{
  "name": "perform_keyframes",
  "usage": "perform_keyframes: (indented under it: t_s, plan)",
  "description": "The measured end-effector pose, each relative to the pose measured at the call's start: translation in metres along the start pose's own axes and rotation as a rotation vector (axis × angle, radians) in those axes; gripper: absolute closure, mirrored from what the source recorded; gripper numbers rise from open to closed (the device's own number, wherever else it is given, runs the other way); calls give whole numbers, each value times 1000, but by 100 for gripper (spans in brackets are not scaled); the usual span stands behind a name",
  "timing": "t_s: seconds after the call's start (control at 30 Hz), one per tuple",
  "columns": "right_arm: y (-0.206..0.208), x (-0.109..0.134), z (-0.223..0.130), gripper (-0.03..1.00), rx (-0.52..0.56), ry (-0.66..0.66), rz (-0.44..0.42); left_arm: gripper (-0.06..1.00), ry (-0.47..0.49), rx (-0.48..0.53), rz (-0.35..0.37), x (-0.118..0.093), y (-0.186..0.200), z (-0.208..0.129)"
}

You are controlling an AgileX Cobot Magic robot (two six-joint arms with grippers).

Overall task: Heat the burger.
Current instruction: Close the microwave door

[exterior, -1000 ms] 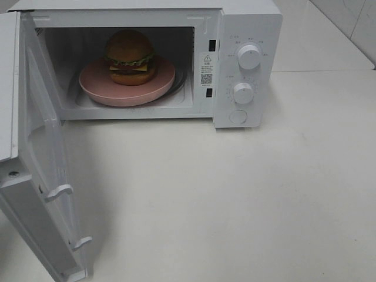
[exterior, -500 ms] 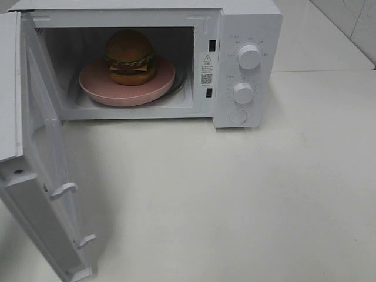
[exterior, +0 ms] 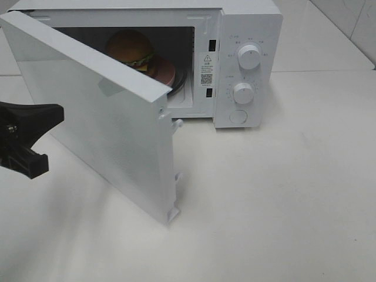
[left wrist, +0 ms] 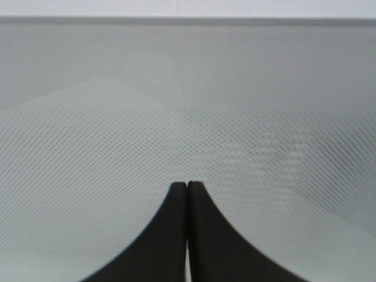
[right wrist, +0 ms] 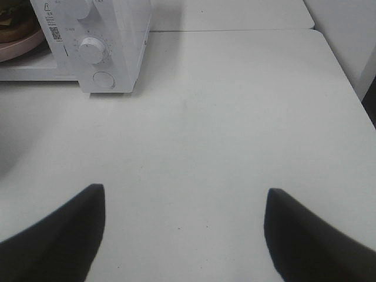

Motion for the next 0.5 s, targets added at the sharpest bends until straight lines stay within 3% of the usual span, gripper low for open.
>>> perform_keyframes:
  t_s: [0.27,0.5]
  plan:
    - [0,0,0,26,0,0,0,94,17,-10,-2,-9,-25,4]
    - [0,0,0,26,0,0,0,94,22,-31,4,-30,-65,10]
Point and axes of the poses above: a point on each arm's last joint axis where the gripper is mounted, y pointing back along that axis away from the gripper, x along the wrist's bending axis when the last joint is at zero, z = x × y, the point moved 6 cm from there along -y, pointing out along that axis toward the gripper, and after that the axes turned 8 degrees about y, right-handed, at the moved point
